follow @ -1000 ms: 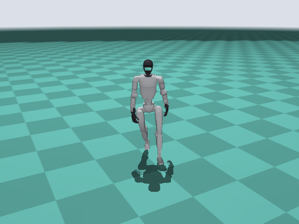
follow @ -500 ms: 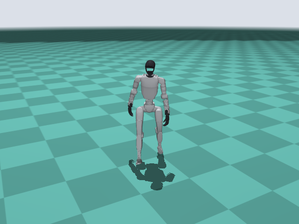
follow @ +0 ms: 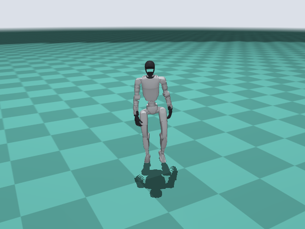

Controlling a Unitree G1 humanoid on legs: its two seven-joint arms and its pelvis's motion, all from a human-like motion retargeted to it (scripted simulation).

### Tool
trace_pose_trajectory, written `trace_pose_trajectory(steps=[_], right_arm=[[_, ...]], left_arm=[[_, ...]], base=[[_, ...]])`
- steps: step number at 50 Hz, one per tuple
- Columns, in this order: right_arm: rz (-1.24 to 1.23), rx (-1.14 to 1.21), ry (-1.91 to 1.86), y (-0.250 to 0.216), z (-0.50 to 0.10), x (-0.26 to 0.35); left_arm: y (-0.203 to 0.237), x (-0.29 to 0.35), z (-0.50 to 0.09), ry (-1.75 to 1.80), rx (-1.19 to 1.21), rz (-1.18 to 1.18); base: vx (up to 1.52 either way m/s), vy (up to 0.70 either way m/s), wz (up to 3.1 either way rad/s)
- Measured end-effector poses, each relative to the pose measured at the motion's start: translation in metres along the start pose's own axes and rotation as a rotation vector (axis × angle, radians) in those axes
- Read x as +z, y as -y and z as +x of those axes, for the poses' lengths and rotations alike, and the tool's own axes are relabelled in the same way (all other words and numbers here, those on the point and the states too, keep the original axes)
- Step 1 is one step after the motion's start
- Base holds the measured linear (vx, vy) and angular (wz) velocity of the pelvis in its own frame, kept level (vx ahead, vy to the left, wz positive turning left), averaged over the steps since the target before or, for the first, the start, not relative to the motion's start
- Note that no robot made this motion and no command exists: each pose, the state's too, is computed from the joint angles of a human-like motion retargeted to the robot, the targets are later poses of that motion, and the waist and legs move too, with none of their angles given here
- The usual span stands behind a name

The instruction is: Walk

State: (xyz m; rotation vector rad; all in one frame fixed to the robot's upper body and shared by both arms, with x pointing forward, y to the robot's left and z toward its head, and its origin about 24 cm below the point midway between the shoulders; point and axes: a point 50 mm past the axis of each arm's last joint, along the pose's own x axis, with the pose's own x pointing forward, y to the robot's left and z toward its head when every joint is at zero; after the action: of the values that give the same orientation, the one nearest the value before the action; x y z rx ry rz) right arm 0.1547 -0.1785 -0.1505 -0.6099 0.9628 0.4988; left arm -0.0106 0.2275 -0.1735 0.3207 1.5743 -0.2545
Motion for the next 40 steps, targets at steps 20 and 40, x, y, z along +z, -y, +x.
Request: trace_pose_trajectory(steps=[20, 40], right_arm=[[0.07, 0.067, -0.013, -0.031, -0.004, -0.014], [0.131, 0.204, -0.44, -0.066, -0.062, -0.135]], left_arm=[[0.013, -0.05, -0.006, -0.119, -0.025, -0.167], [-0.074, 0.174, -0.043, 0.541, 0.262, 0.019]], base=[[0.71, 0.11, -0.22], [0.6, 0.01, 0.04]])
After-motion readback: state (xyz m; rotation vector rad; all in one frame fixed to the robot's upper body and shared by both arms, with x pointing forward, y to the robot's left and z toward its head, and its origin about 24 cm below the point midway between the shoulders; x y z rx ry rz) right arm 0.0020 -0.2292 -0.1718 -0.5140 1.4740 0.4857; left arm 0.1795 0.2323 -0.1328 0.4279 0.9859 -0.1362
